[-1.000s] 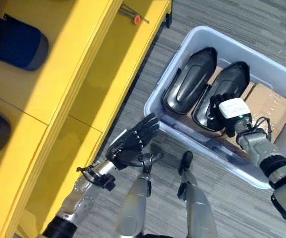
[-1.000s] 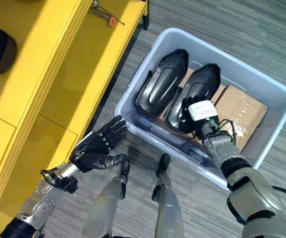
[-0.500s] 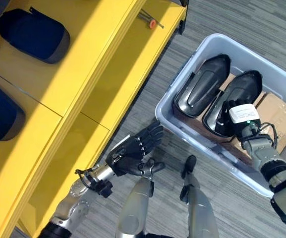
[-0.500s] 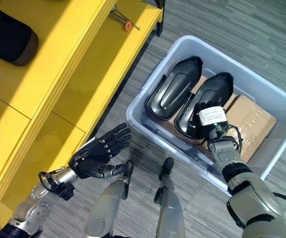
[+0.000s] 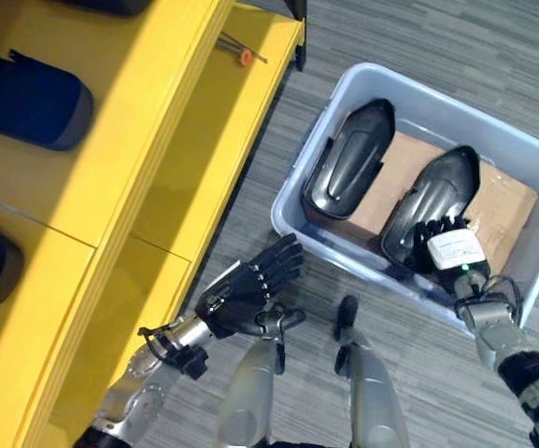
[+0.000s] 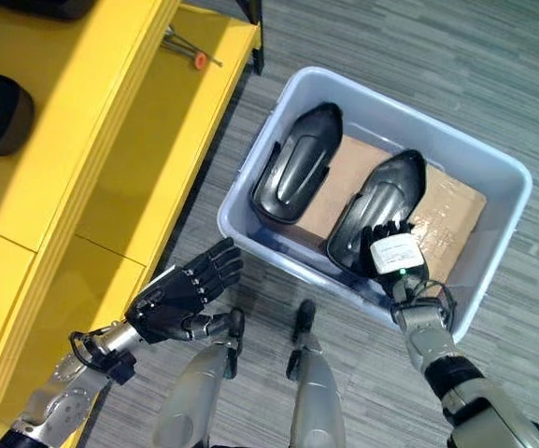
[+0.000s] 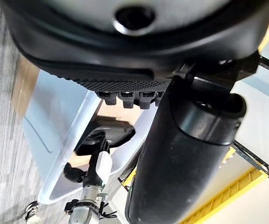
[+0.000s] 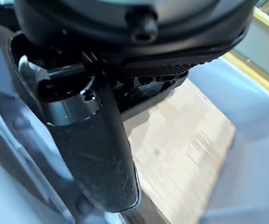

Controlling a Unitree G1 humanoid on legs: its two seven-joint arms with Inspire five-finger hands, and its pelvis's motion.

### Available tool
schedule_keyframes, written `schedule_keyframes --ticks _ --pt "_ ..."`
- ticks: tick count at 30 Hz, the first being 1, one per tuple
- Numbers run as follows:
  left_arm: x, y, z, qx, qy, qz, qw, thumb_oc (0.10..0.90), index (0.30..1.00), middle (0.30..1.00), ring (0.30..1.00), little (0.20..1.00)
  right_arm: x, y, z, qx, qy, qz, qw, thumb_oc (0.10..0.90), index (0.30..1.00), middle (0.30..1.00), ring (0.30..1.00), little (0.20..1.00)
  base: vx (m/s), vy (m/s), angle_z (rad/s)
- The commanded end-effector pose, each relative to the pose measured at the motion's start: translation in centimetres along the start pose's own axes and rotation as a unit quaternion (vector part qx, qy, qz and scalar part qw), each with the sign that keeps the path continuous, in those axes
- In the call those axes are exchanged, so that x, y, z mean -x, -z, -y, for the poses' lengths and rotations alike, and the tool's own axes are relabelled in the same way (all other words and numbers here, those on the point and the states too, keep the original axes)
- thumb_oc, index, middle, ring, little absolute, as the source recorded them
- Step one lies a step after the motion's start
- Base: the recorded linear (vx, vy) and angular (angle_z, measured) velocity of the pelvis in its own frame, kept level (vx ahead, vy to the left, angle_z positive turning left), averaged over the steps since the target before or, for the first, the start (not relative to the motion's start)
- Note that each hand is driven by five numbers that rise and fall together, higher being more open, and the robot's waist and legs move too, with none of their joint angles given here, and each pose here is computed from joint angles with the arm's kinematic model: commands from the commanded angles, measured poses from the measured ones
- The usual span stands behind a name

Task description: Move parts from the plastic box to the shelf.

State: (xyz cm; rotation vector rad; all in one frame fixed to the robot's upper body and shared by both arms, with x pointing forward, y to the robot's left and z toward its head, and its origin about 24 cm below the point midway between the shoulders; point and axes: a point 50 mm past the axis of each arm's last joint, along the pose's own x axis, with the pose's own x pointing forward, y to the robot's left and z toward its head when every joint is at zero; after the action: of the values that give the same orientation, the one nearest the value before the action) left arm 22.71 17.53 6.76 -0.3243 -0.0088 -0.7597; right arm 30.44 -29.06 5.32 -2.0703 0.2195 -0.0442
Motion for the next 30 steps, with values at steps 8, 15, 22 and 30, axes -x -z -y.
schedule_keyframes --ticks 8,15,22,30 --pt "-0.2 -3.1 2.0 -0.037 0.064 0.096 0.993 0.900 1.000 1.000 1.000 1.000 0.3 6.3 0.3 0.045 0.005 -0.127 0.991 0.900 1.000 1.000 1.000 1.000 -0.02 0.002 -0.08" --pt "-0.5 -3.3 2.3 -0.037 0.071 0.094 0.992 0.900 1.000 1.000 1.000 1.000 0.2 7.2 1.6 0.003 0.060 -0.152 0.987 0.900 1.000 1.000 1.000 1.000 -0.01 -0.001 0.00" --pt "-0.8 -3.4 2.2 -0.035 0.070 0.095 0.992 0.900 1.000 1.000 1.000 1.000 0.1 7.7 2.0 -0.019 0.058 -0.179 0.982 0.900 1.000 1.000 1.000 1.000 -0.01 0.008 -0.03" --pt "-1.7 -3.4 2.4 -0.031 0.088 0.086 0.992 0.900 1.000 1.000 1.000 1.000 -1.7 9.6 2.9 -0.089 0.049 -0.218 0.971 0.900 1.000 1.000 1.000 1.000 -0.01 -0.002 -0.04"
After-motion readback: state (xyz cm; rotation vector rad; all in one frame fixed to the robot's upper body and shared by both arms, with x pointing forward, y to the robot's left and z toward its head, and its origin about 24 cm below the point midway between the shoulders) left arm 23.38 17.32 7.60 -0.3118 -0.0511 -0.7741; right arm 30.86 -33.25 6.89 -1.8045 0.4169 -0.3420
